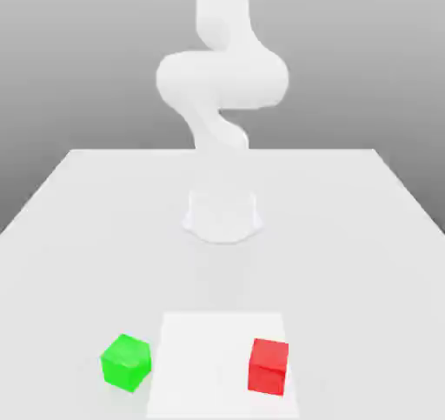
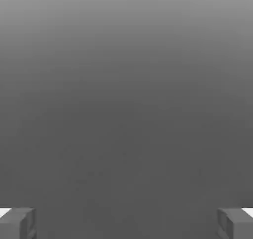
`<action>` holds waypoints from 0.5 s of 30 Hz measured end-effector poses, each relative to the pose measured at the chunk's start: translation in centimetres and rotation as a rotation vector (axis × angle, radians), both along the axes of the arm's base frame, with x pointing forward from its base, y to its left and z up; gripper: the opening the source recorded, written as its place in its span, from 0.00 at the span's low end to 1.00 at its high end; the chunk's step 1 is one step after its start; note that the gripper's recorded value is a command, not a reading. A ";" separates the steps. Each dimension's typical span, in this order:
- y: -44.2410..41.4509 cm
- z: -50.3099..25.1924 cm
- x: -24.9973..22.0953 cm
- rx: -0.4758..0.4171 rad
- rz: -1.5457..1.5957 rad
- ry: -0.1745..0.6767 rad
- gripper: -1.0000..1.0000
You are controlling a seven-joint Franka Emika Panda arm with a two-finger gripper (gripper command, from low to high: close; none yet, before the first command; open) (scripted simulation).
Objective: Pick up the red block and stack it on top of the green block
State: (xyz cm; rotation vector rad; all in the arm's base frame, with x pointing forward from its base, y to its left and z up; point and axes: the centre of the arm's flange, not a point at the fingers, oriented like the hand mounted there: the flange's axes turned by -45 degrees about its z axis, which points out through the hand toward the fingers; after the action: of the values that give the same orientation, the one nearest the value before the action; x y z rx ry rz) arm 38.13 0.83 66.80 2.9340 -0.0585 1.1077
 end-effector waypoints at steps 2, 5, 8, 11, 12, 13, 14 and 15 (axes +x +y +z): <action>0.6 -3.9 2.6 0.001 -0.021 0.066 0.50; 1.4 -9.7 5.6 0.004 -0.048 0.159 0.50; 2.0 -15.7 7.7 0.010 -0.074 0.251 0.50; 2.6 -21.9 9.0 0.018 -0.098 0.342 0.50; 2.8 -23.9 9.2 0.022 -0.105 0.373 0.50; 3.0 -26.0 9.4 0.026 -0.113 0.403 0.50; 3.2 -28.0 9.4 0.030 -0.120 0.434 0.50; 3.5 -30.1 9.4 0.035 -0.127 0.464 0.50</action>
State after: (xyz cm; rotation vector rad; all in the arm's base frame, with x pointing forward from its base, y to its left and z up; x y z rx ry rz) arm 47.50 4.29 36.72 3.0797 -0.2565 0.3973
